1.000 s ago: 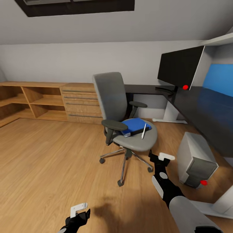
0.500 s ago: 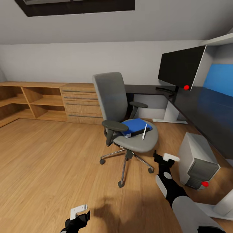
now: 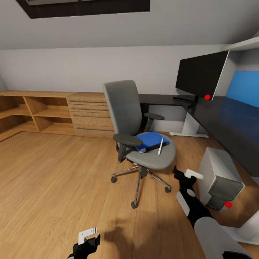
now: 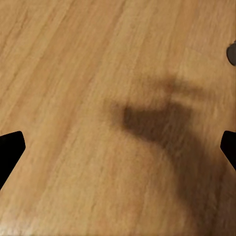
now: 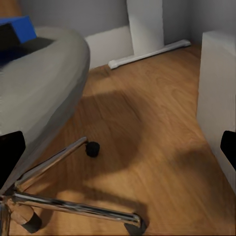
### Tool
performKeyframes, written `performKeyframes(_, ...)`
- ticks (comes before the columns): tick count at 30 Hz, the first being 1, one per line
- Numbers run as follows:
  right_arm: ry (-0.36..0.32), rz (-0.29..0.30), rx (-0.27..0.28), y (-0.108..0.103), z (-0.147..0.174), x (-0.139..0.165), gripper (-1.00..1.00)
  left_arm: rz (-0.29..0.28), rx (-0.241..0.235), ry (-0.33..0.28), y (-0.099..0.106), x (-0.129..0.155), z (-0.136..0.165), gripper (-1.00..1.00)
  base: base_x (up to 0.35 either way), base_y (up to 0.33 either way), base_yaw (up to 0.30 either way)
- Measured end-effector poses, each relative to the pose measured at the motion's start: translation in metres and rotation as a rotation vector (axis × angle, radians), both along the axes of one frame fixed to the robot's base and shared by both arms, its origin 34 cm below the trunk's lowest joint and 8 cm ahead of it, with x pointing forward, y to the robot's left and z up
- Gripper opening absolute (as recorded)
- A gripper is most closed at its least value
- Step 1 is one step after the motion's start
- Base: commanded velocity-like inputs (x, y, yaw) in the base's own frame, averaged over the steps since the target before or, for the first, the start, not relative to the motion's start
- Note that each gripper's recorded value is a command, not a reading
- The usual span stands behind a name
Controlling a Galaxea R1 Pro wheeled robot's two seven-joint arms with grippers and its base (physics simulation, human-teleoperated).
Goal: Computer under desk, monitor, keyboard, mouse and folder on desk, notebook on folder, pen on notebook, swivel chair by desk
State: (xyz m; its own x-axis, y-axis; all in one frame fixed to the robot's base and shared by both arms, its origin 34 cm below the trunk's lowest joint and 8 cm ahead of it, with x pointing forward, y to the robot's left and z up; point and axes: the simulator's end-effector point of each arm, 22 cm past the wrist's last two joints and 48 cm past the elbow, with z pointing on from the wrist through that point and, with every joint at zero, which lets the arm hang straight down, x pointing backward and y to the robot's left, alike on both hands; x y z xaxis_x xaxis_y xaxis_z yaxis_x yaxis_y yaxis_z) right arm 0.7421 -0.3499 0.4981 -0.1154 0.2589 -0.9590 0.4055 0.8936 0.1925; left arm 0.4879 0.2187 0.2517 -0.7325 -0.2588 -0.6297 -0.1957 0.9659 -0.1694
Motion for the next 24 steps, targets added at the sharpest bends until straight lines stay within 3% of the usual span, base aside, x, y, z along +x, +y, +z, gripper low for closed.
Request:
performKeyframes(11, 0.052, 0.111, 0.18, 0.008, -0.018, 0.005, 1.0, 0.0, 0.0, 0.0, 0.0, 0.0, 0.0, 1.0, 0.0, 0.0, 0.0)
performKeyframes(17, 0.053, 0.102, 0.276, 0.001, -0.023, 0.003, 1.0, 0.0, 0.0, 0.001, 0.0, 0.0, 0.0, 1.0, 0.0, 0.0, 0.0)
performKeyframes(24, 0.051, 0.082, 0.322, -0.006, -0.026, 0.001, 1.0, 0.0, -0.001, 0.005, 0.0, -0.002, -0.001, 1.0, 0.0, 0.0, 0.0)
